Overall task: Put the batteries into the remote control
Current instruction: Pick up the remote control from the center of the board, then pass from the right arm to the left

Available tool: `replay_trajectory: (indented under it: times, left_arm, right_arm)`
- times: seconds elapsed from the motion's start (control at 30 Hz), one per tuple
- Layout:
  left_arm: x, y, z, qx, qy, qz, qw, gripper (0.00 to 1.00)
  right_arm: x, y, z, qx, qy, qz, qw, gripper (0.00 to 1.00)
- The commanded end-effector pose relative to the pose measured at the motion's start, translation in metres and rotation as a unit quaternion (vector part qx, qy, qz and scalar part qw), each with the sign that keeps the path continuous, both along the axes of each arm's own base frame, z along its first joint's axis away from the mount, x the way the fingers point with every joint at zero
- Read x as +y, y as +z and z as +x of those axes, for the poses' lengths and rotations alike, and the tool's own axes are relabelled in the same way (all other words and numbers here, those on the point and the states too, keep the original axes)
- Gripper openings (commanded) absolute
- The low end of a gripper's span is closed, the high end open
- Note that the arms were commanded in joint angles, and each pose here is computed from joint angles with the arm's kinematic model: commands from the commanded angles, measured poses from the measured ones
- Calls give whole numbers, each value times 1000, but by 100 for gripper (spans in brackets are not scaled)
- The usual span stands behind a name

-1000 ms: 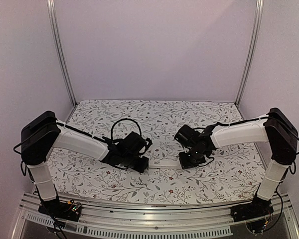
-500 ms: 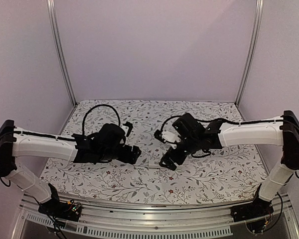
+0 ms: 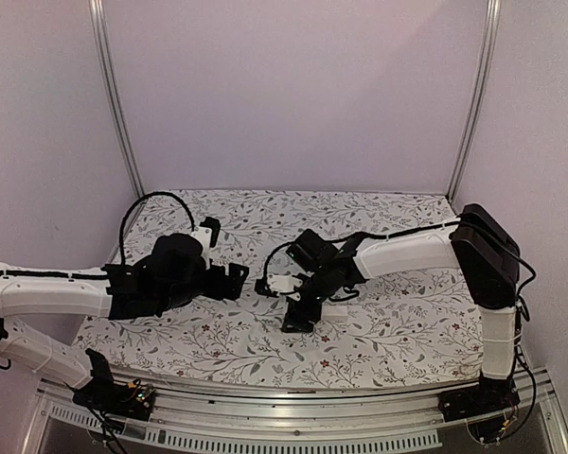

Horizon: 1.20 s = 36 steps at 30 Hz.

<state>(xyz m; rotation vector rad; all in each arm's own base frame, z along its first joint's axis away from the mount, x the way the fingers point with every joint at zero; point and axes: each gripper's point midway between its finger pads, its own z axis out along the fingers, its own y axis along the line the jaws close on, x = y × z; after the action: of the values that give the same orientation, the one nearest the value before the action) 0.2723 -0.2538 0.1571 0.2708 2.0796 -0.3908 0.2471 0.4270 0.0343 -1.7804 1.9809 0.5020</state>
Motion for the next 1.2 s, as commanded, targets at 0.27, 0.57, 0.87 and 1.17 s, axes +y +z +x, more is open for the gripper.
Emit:
replay_trajectory:
  times: [0.27,0.57,0.87,1.17]
  left_arm:
    - [5,-3,6,-8,8,13,1000,97]
    - [4,8,3,-22,-7,0,1000,96]
    - [-25,72,-32,-126,-142,-89,978,85]
    - [-101,149,-110,-250,-371,-149,882,96]
  right_arm:
    - [-16,-14,3,0,-21,-41,999,44]
    - [-3,18,6,0,-19,-10,1000,24]
    - [26,205,-3,-23,-5,245,969,9]
    - [3,371,-64,-9,80,519,851,8]
